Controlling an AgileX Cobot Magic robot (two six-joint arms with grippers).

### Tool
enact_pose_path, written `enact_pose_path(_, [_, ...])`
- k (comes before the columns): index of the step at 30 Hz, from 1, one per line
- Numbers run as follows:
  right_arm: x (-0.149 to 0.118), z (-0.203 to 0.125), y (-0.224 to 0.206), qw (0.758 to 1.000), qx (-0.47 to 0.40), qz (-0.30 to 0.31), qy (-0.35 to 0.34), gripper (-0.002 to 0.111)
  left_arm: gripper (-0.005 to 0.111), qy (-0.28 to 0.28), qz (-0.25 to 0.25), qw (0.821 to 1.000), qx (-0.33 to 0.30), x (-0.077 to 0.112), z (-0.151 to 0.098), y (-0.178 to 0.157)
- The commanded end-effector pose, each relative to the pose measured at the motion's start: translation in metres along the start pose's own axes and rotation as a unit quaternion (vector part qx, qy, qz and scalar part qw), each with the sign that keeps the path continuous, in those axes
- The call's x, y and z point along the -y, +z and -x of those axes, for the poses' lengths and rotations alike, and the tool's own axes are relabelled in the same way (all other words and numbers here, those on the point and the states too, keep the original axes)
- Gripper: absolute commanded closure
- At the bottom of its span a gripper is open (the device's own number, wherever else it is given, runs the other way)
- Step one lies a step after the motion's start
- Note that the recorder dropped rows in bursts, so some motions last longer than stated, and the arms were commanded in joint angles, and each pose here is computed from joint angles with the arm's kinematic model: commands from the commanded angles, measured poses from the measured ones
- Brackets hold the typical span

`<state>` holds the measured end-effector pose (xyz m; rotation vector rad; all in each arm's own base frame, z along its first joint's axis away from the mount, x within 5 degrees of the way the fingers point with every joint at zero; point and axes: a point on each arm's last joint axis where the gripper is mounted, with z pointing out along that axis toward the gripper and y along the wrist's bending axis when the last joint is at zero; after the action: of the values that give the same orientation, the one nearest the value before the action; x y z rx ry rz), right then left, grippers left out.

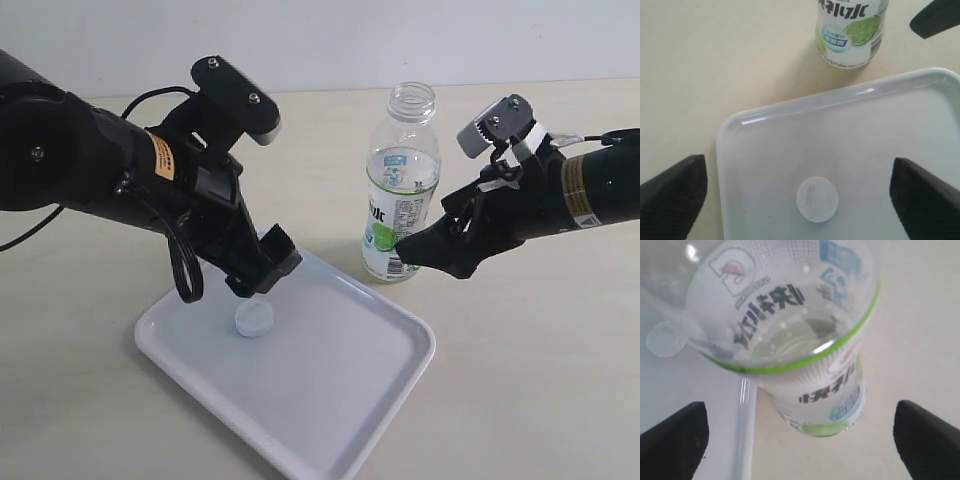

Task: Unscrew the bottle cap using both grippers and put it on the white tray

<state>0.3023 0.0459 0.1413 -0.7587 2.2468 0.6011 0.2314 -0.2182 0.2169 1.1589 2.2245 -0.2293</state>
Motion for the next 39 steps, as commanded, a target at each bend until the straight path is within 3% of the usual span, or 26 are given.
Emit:
enact_pose_path(1, [0.000, -0.001, -0.003, 0.999, -0.021, 0.000, 0.037, 0.014, 0.013, 0.000, 0.003, 1.000, 0.014, -0.001, 0.002, -0.002])
enact_pose_path(5, [-0.001, -0.002, -0.003, 0.995, -0.026, 0.007, 0.094, 0.014, 0.013, 0.000, 0.003, 1.000, 0.014, -0.001, 0.002, -0.002])
enact_pose_path(11, [-0.008, 0.000, -0.004, 0.990, -0.020, 0.044, 0.133, 0.014, 0.013, 0.000, 0.003, 1.000, 0.014, -0.001, 0.002, -0.002])
enact_pose_path(15, [-0.011, -0.010, -0.004, 0.987, -0.033, 0.032, 0.152, 0.019, 0.013, 0.000, 0.003, 1.000, 0.014, -0.001, 0.002, -0.002])
enact_pose_path(19, [-0.022, -0.016, -0.017, 0.988, -0.032, 0.015, 0.149, 0.044, 0.013, 0.000, 0.003, 1.000, 0.014, -0.001, 0.002, -0.002])
enact_pose_path(25, [-0.055, -0.013, -0.051, 0.991, 0.015, 0.018, 0.132, 0.108, 0.013, 0.000, 0.003, 1.000, 0.014, -0.001, 0.002, -0.002])
enact_pose_path(32, [-0.090, -0.012, -0.083, 0.976, 0.096, 0.040, 0.189, 0.108, 0.013, 0.000, 0.003, 1.000, 0.014, -0.001, 0.002, -0.002])
enact_pose_path(39, [-0.099, -0.005, -0.100, 0.981, 0.129, 0.019, 0.146, 0.108, 0.013, 0.000, 0.003, 1.000, 0.014, -0.001, 0.002, -0.002])
